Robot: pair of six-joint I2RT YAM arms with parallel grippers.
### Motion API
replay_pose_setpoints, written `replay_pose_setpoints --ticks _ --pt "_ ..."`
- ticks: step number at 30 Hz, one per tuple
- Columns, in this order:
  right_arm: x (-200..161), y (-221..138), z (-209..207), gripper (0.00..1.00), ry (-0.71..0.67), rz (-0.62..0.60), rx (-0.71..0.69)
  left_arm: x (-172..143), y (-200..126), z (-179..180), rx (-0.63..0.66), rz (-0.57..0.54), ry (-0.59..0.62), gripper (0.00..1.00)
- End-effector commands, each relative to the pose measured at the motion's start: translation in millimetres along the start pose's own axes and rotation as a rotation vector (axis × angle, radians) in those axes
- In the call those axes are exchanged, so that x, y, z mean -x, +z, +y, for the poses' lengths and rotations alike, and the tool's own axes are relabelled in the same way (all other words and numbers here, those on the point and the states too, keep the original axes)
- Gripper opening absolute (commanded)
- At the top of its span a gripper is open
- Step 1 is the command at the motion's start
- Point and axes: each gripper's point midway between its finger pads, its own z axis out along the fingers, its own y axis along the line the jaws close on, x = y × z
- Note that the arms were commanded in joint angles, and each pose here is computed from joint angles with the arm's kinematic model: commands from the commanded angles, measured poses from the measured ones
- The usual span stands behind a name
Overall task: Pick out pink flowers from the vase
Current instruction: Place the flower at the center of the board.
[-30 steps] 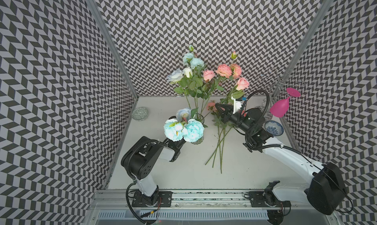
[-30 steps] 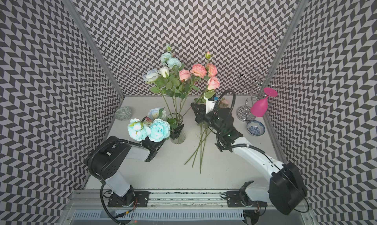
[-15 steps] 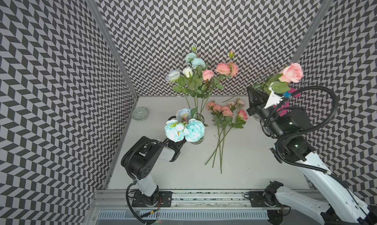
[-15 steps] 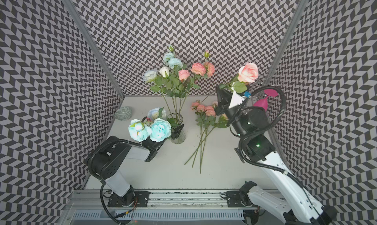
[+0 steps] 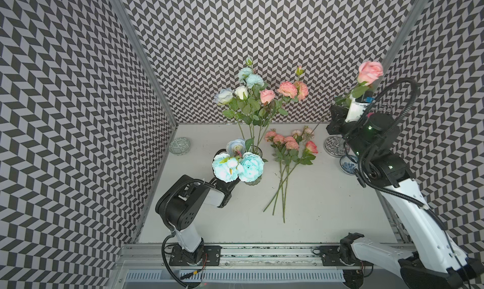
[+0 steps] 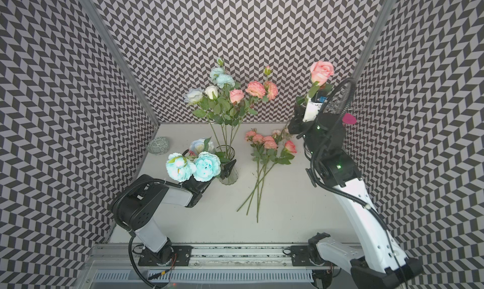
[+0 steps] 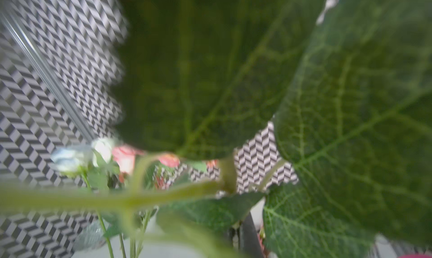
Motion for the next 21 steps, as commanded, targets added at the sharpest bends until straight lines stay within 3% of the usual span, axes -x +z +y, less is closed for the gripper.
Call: replay_pose_setpoints --ticks 1,7,13,17,21 --pt "-60.4 12.1 16.1 0.02 0.152 0.275 0.152 -60.2 -8.6 5.6 0.025 0.204 -0.086 0.0" --pt "-131.2 25.8 33.8 0.04 0.318 0.539 0.323 -60.0 -8.9 5.0 0.025 0.202 -0.086 0.0" --pt "-194.6 33.4 41.1 0.04 0.443 0.659 0.407 -57.7 -9.0 5.5 0.025 0.196 -0.083 0.0" --pt "-241.0 45.5 37.5 0.04 0.495 0.752 0.394 -57.2 -8.9 4.9 0.024 0.193 -0.085 0.0" --pt "-285.7 65.0 18.5 0.05 0.462 0.821 0.299 -57.4 -9.1 4.4 0.024 0.195 -0.083 0.0"
